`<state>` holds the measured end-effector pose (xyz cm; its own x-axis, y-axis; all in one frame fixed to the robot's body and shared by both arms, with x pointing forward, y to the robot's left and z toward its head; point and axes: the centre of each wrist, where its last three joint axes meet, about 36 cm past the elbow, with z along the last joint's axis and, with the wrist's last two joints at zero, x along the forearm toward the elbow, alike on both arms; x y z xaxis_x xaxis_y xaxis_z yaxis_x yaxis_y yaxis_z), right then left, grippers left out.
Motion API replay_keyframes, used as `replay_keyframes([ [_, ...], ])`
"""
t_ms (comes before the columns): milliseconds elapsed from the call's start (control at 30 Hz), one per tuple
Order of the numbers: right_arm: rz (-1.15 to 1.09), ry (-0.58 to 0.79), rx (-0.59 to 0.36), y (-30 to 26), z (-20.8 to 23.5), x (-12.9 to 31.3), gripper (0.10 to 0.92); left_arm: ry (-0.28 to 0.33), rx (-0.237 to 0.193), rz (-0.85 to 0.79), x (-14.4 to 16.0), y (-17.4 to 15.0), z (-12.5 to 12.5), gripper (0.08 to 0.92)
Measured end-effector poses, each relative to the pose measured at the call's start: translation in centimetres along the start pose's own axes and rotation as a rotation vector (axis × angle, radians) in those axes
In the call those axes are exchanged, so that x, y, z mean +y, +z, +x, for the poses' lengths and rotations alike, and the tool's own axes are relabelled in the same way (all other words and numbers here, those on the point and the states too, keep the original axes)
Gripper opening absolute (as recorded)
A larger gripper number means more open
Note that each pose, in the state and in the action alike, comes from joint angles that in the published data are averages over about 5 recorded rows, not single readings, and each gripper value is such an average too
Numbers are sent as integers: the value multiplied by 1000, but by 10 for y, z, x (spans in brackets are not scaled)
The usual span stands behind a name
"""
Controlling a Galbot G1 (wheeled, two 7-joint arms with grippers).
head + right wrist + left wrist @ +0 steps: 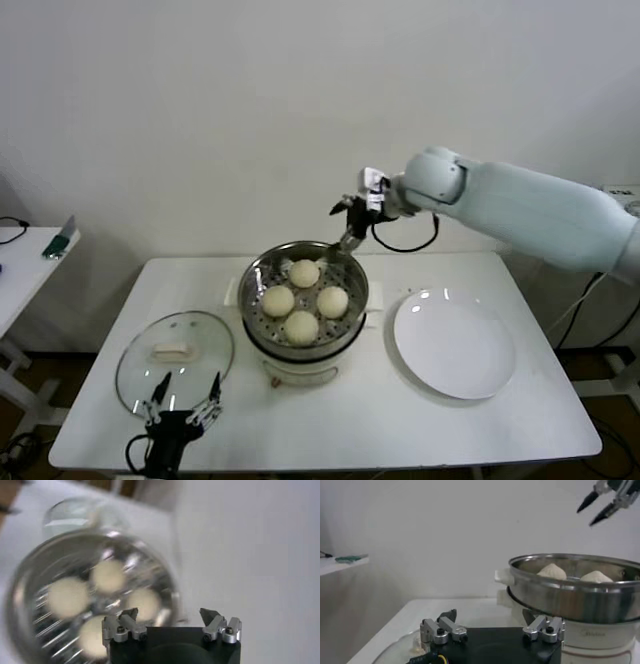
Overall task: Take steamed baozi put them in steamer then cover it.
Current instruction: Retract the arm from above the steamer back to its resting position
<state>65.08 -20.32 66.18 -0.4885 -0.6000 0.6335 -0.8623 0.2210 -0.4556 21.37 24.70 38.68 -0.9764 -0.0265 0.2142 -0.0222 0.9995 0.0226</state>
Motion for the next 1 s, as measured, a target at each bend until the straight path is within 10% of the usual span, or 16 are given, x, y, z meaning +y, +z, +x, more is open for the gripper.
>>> replay_keyframes([
  [467, -372, 517, -221, 169, 49, 78, 823, 18, -39, -110, 10, 2, -18, 823],
  [1000, -679, 807, -357, 305, 43, 267, 823, -80, -42, -407, 27, 17, -30, 823],
])
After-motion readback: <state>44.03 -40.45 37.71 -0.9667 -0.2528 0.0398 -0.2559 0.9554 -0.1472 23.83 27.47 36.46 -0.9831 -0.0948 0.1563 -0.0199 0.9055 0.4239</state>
